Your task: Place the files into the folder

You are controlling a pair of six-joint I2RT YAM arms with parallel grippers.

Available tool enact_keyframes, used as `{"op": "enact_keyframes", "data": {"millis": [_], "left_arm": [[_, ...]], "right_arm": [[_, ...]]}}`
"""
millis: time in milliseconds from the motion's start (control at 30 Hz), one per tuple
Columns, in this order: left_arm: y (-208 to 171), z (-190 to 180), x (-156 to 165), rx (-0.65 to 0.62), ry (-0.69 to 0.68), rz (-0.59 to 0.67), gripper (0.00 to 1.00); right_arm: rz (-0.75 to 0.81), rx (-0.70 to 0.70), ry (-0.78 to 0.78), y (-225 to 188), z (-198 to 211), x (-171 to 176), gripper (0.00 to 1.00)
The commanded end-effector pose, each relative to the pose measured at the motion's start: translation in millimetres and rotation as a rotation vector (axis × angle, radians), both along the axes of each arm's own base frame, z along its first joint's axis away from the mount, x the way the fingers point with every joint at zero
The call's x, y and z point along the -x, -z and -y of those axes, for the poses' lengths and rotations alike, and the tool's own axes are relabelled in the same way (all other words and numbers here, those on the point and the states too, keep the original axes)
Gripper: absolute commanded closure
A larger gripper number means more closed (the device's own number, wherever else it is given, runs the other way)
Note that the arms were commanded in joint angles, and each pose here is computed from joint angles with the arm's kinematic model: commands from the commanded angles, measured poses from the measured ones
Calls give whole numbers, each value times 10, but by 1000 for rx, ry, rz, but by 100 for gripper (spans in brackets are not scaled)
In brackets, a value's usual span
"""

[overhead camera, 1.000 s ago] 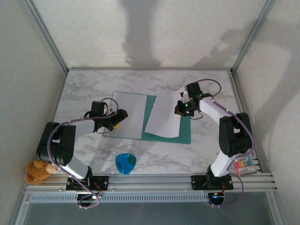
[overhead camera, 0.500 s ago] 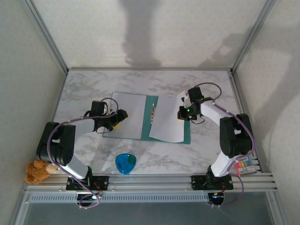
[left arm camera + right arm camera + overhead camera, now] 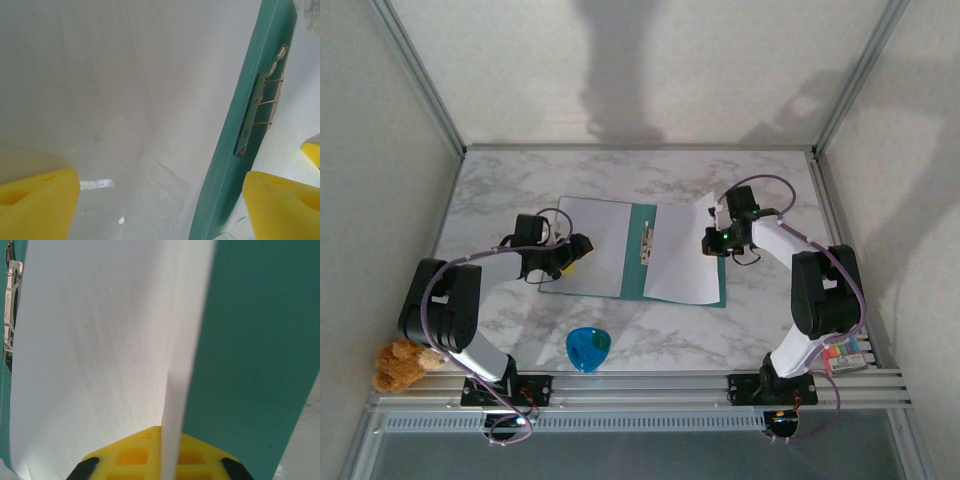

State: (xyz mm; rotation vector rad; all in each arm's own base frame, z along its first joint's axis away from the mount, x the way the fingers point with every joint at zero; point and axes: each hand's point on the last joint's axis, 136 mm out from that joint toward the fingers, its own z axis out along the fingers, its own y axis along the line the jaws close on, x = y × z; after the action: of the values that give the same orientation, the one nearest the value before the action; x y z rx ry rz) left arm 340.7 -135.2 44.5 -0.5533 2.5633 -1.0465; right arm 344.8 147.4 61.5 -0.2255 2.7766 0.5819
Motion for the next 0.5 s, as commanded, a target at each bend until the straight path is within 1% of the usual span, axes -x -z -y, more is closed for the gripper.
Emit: {"op": "enact_keyframes", "data": {"millis": [0,467], "left_arm": [[169,-98,76,-42,-14,-67,15],[169,-107,79,-45,-14,-67,16]], "right_arm": [[30,-37,-37,-104,-50,12,100],[34,-28,-19,-118,-14,18,100]]}}
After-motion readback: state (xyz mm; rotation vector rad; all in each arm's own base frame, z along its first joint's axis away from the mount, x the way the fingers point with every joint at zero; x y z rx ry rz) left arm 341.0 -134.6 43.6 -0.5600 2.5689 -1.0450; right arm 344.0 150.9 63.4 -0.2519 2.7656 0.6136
